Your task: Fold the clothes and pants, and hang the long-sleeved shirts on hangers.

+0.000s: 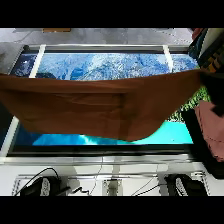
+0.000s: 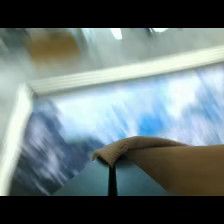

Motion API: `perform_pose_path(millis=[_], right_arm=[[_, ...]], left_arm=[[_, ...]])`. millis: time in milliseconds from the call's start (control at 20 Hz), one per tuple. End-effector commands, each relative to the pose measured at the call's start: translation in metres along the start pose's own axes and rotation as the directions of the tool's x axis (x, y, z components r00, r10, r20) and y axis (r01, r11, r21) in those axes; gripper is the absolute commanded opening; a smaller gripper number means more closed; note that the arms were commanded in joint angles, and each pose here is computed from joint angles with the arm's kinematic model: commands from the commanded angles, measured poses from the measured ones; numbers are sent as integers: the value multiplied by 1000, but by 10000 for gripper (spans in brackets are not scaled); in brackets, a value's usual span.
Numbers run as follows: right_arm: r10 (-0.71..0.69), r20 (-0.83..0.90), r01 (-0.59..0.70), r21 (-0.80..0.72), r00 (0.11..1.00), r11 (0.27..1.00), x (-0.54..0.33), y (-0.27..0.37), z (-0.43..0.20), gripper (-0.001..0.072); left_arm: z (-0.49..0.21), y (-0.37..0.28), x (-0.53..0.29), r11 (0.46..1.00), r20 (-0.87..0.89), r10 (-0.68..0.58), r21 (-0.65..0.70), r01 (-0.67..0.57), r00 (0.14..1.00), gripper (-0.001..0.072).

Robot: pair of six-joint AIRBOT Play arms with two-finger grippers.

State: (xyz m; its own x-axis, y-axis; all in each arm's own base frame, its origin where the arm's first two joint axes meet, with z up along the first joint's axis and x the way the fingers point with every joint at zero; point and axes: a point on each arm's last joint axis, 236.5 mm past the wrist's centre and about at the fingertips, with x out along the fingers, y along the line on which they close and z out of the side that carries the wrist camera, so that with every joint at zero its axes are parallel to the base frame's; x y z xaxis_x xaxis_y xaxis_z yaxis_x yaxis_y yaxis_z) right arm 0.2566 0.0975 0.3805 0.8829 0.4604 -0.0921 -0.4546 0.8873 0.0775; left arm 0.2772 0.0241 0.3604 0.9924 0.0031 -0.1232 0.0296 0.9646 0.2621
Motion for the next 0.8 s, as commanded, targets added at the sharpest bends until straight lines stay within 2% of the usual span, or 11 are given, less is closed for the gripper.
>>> perform_pose_path(millis=[0, 150, 300, 450, 600, 750], right_arm=[[-33, 127, 38, -39, 991, 999, -41, 26, 57, 13], [-44, 162, 40, 33, 986, 999, -42, 23, 70, 13], [-91, 32, 87, 97, 995, 991, -9, -14, 42, 13], [-99, -213, 149, 237, 972, 960, 54, -75, -25, 13], [-28, -409, 194, 369, 912, 909, 127, -126, -109, 15], [23, -526, 256, 451, 850, 855, 198, -161, -200, 15]], left_arm=[[46, -3, -53, 992, 175, 97, 66, -110, 980, 10], [38, -8, -50, 997, 142, 76, -2, -77, 987, 10], [-21, -18, -13, 989, -63, -37, -146, 27, 997, 10], [-89, -16, 48, 946, -219, -153, -315, 79, 964, 9], [-137, -20, 133, 896, -258, -261, -425, 134, 930, 8], [-200, -75, 215, 870, -340, -392, -438, 224, 855, 9]])
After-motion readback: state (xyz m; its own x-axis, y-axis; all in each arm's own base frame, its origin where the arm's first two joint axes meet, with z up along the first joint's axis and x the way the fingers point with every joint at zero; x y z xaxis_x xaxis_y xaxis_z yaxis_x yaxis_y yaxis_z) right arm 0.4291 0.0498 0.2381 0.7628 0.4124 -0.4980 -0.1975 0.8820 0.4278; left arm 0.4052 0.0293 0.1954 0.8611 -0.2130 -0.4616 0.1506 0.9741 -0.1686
